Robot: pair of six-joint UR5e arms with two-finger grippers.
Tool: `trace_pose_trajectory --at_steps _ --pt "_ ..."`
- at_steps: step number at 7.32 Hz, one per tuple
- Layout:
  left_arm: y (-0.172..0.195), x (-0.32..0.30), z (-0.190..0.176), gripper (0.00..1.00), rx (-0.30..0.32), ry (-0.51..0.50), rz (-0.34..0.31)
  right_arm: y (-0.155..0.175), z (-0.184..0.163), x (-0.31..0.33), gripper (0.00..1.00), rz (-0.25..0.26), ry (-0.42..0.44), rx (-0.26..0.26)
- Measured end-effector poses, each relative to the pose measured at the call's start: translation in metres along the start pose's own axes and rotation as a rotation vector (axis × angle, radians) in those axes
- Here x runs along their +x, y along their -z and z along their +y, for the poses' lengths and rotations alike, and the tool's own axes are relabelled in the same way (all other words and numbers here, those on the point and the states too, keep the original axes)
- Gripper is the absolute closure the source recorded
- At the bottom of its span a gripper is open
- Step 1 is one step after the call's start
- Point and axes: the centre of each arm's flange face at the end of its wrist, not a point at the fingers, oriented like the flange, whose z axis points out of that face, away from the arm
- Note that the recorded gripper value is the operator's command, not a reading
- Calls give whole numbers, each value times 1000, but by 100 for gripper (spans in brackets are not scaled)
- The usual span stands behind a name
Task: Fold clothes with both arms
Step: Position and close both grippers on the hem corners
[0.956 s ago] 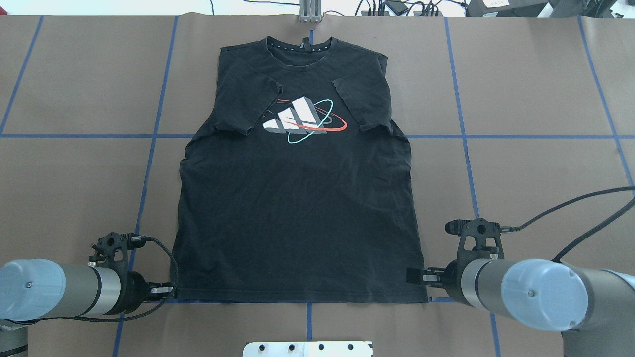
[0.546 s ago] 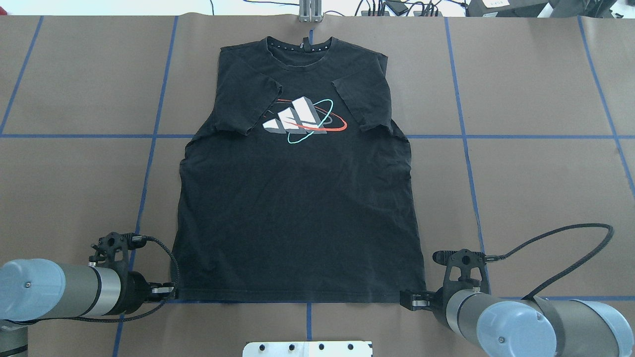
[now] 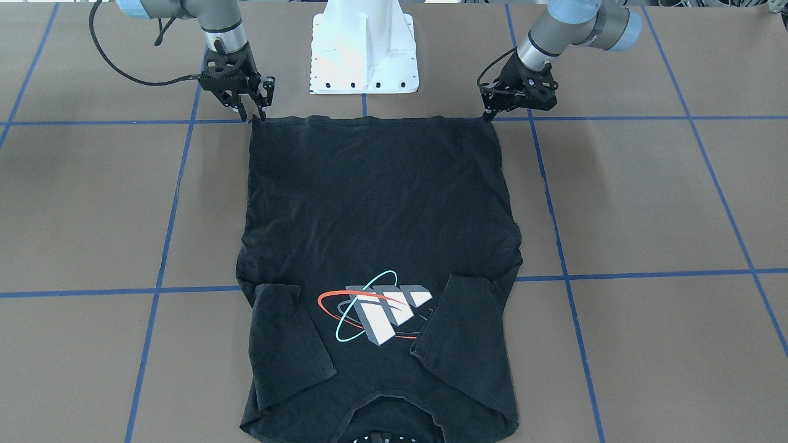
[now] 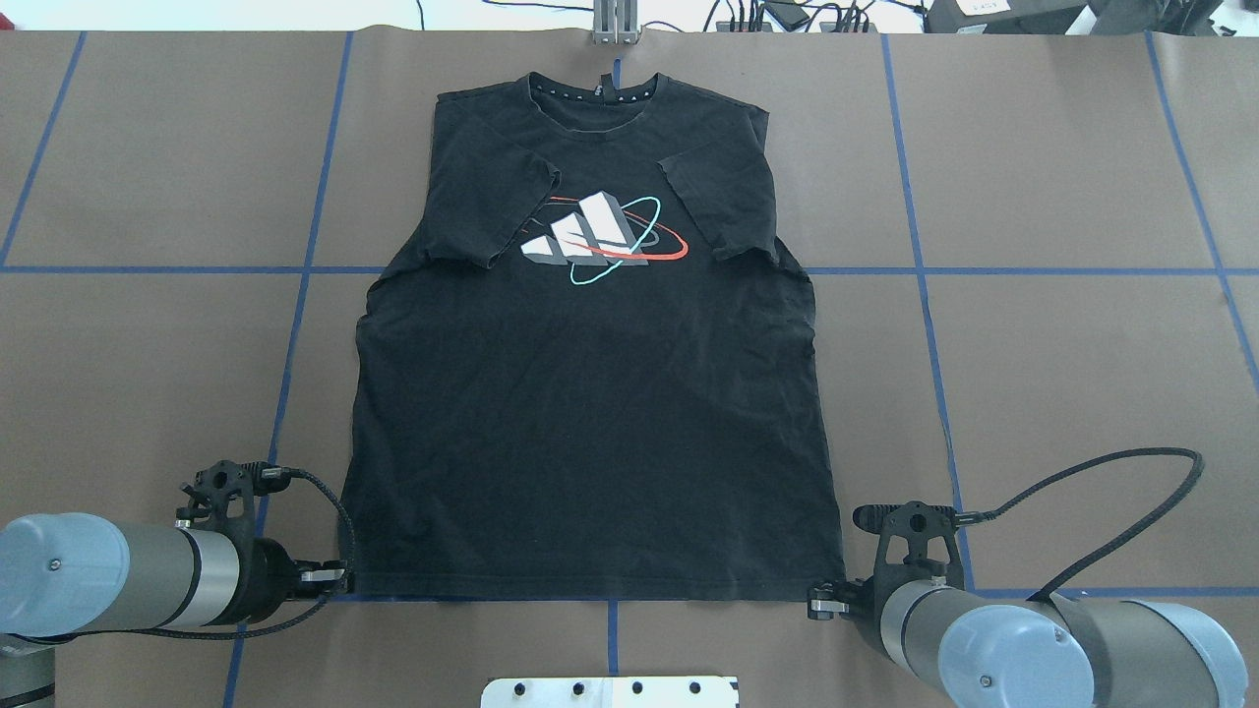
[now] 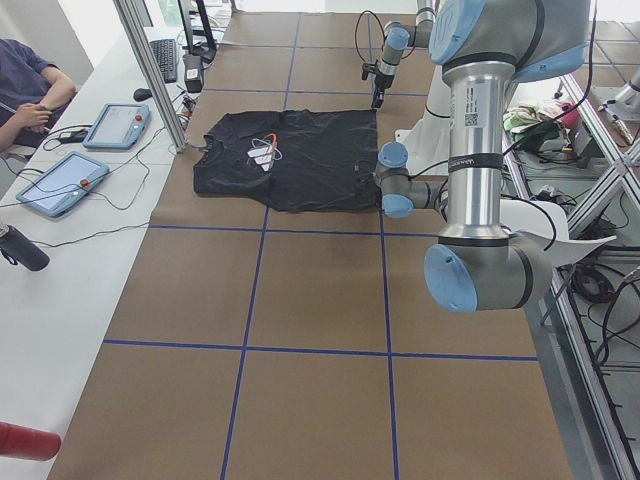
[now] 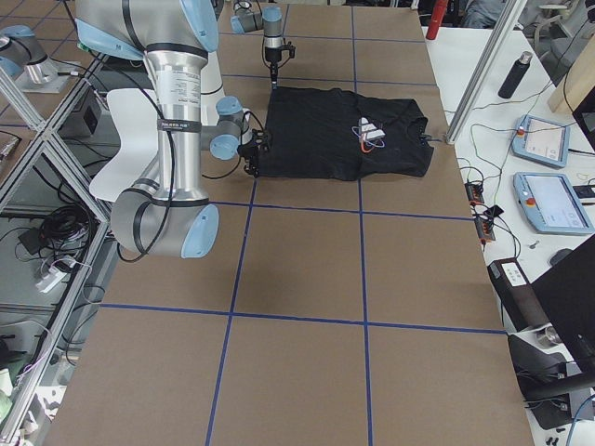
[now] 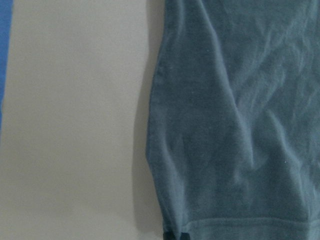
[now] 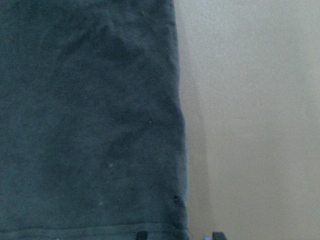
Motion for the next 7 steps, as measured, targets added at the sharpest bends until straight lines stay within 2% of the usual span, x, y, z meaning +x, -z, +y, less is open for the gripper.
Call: trace_pose_trajectory --at_steps 4,5,7 --pt "0 1 0 100 0 0 3 -1 1 2 64 8 12 -4" --pt "0 2 0 100 0 -1 4 -2 1 2 71 10 14 -4" --pt "1 2 0 100 0 -1 6 -3 2 2 72 13 17 -6"
